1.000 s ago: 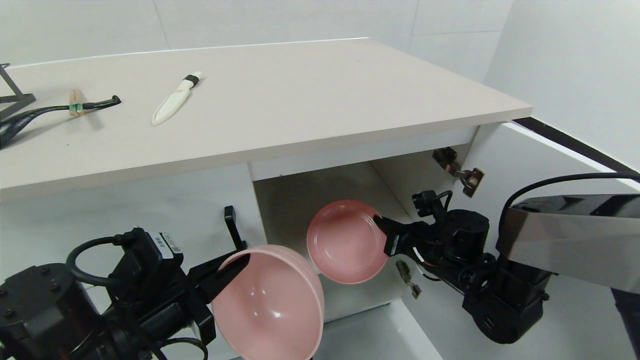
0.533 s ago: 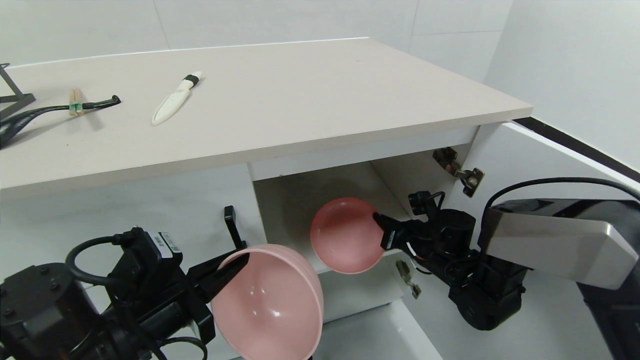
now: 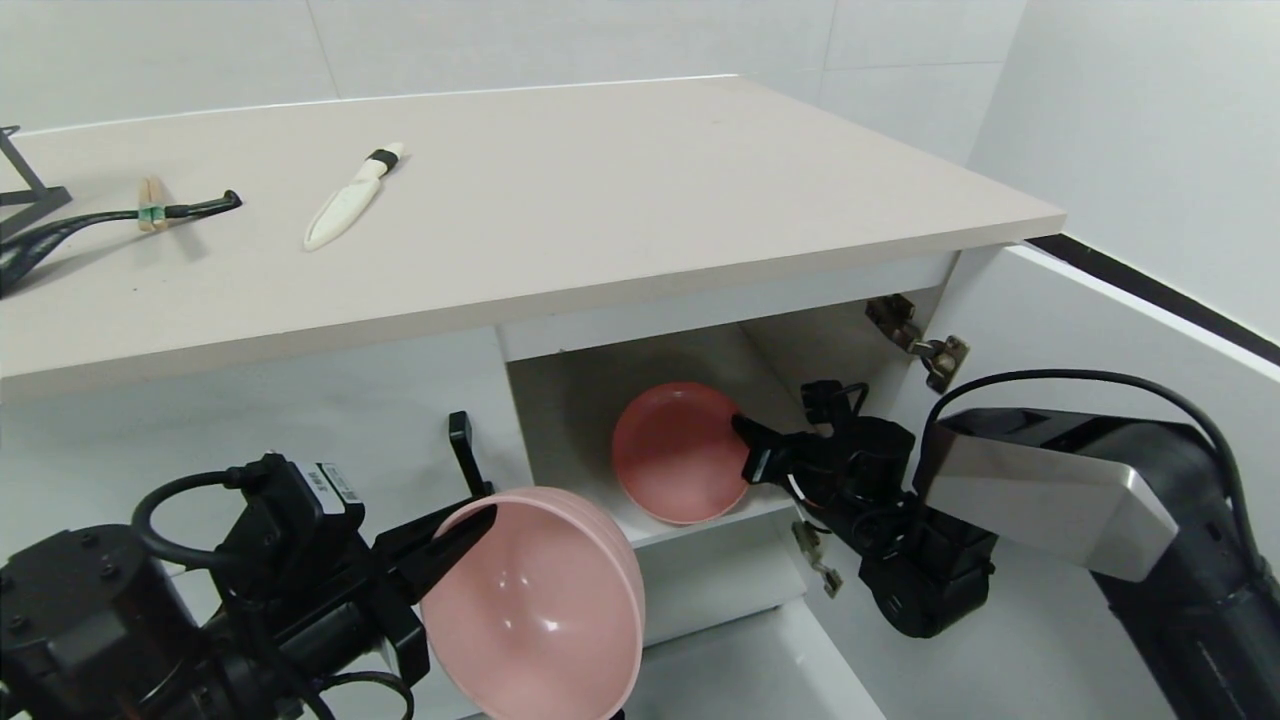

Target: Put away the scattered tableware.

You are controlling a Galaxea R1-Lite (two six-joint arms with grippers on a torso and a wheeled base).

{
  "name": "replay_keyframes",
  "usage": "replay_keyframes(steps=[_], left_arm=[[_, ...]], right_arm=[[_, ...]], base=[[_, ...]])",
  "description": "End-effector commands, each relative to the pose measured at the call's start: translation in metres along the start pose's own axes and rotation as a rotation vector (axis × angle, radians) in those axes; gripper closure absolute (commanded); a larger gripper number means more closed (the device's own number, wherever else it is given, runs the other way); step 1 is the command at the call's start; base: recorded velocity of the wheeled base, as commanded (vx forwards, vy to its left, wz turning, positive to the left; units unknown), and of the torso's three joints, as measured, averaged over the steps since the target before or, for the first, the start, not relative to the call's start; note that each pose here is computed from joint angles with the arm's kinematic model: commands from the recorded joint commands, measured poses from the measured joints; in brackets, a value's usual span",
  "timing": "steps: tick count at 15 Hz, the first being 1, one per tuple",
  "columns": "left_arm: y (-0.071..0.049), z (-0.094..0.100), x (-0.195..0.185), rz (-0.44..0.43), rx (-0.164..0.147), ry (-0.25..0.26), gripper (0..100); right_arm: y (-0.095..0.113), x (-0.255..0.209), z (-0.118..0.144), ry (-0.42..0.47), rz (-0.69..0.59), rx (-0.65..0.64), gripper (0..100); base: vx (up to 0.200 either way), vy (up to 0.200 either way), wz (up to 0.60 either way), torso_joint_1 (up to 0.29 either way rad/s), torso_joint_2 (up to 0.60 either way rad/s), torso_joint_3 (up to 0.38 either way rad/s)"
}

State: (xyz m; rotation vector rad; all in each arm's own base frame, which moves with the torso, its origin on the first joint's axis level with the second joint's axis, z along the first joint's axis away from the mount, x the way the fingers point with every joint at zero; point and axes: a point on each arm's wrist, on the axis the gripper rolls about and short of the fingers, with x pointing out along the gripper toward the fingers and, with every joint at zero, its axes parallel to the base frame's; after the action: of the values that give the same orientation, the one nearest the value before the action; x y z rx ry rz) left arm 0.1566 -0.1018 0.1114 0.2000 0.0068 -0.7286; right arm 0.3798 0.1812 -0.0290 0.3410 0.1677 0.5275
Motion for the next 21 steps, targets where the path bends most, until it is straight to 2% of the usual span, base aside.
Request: replay_keyframes(steps=[1, 14, 15, 19, 20, 21], left_arm=[[0.000, 0.000, 0.000, -0.001, 0.000, 0.001, 100], [0.000, 0.000, 0.000, -0.001, 0.001, 0.001, 100], [0.000, 0.000, 0.000, -0.001, 0.000, 0.001, 100], [0.000, -0.001, 0.001, -0.001, 0.001, 0.004, 100], [0.000, -0.001, 0.001, -0.002, 0.000, 0.006, 100], [0.000, -0.001, 0.001, -0.002, -0.001, 0.006, 100]], right_arm=[[-0.003, 0.006, -0.006, -0.008, -0.001, 0.010, 100], [-0.009, 0.010, -0.011, -0.039, -0.081, 0.021, 100], [-0.011, 0.010, -0.013, -0.034, -0.085, 0.019, 0], [-0.010, 0.010, -0.012, -0.036, -0.092, 0.014, 0], [-0.010, 0.008, -0.008, -0.051, -0.127, 0.003, 0], [-0.002, 0.004, 0.009, -0.092, -0.150, -0.023, 0]], base=[[0.000, 0.000, 0.00, 0.000, 0.00, 0.000], [0.000, 0.000, 0.00, 0.000, 0.00, 0.000], [0.000, 0.000, 0.00, 0.000, 0.00, 0.000], [0.000, 0.000, 0.00, 0.000, 0.00, 0.000], [0.000, 0.000, 0.00, 0.000, 0.00, 0.000], [0.000, 0.000, 0.00, 0.000, 0.00, 0.000]])
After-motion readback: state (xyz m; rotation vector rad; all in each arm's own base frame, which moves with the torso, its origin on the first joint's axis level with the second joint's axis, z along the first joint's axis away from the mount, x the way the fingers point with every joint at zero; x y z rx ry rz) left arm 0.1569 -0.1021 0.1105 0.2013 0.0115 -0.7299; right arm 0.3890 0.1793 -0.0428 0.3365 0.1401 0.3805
